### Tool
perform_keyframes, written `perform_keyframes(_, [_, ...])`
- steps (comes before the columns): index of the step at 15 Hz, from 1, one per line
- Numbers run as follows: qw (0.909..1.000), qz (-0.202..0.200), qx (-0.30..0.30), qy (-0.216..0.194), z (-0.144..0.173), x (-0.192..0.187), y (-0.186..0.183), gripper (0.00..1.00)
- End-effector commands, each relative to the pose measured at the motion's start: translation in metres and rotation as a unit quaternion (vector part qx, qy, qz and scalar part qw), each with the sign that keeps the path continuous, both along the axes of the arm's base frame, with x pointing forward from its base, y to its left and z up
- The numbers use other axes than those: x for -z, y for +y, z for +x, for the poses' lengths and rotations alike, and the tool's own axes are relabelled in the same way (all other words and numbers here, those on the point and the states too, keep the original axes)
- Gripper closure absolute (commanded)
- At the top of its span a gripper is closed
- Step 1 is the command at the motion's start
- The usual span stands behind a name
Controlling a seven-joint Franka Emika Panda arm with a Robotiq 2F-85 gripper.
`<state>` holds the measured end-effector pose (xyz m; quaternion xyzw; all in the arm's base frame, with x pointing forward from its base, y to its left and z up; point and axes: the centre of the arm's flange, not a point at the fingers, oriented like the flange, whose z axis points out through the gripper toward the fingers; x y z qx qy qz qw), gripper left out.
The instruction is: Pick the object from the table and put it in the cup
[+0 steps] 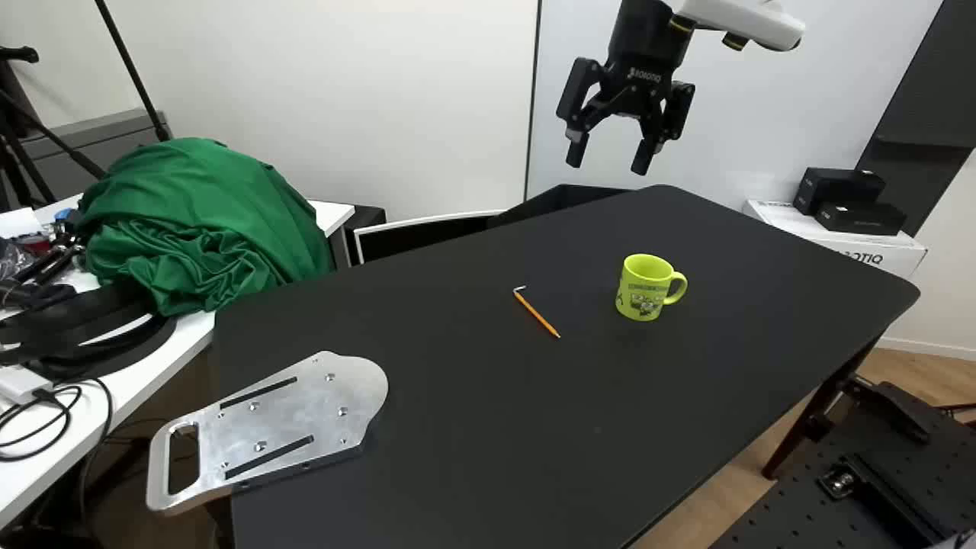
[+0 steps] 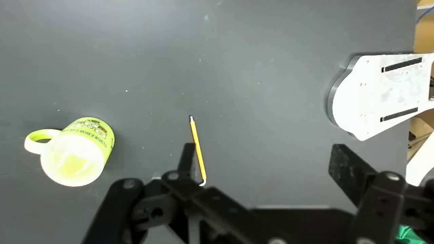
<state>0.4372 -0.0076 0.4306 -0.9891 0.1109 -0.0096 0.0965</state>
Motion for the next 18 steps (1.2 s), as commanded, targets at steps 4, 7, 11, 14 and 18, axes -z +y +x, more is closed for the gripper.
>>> perform_keyframes(4, [1.0000, 0.000, 0.000, 0.000, 0.000, 0.000, 0.000, 0.00])
perform_keyframes(7, [1.0000, 0.000, 0.000, 0.000, 0.000, 0.000, 0.000, 0.00])
perform_keyframes(11, [0.9995, -0.020, -0.010, -0.022, 0.013, 0.005, -0.009, 0.00])
perform_keyframes(14, [0.9965, -0.056, -0.021, -0.059, 0.036, 0.009, -0.022, 0.00])
perform_keyframes(18, [0.9924, -0.082, -0.016, -0.090, 0.084, 0.022, -0.039, 0.00])
